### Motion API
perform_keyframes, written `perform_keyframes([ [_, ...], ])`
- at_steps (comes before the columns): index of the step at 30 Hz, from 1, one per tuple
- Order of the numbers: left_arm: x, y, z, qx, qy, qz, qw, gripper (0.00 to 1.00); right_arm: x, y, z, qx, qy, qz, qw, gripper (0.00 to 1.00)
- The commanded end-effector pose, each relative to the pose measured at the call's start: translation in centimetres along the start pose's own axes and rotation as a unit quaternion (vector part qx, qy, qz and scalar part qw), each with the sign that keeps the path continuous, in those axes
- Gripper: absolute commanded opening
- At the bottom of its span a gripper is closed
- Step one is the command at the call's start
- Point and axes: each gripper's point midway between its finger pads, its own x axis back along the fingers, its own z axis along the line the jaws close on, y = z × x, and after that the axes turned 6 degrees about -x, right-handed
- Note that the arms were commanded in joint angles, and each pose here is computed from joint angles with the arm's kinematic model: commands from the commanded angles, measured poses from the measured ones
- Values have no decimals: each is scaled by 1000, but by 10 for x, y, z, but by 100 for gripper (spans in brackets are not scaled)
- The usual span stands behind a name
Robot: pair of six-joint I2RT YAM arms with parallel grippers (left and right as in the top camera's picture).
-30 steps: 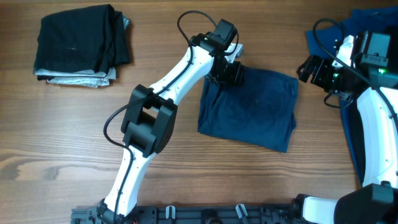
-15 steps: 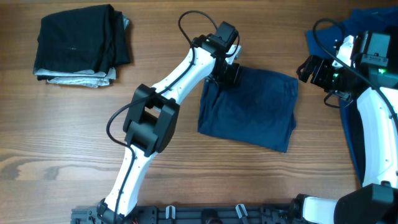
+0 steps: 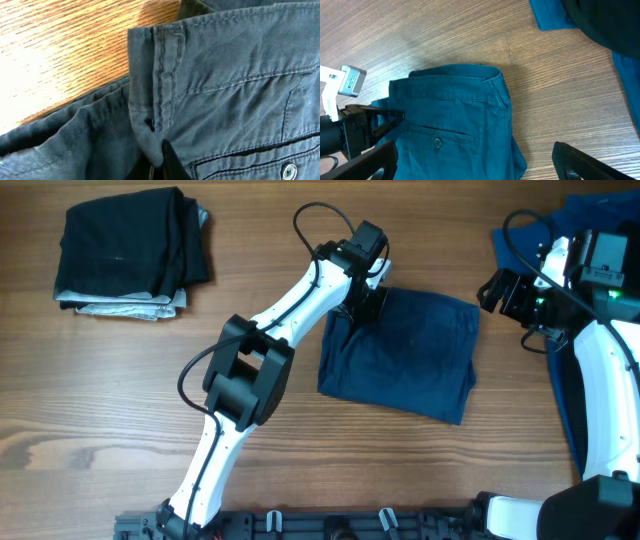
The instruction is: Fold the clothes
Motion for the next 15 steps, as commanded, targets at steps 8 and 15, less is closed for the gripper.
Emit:
perform_keyframes([
  [8,68,17,10,-11,80,-53,995,4,-3,0,-4,-4,-10,2,1000,100],
  [15,77,15,26,-1,116,-53,992,4,-3,0,-4,-5,-10,2,1000,100],
])
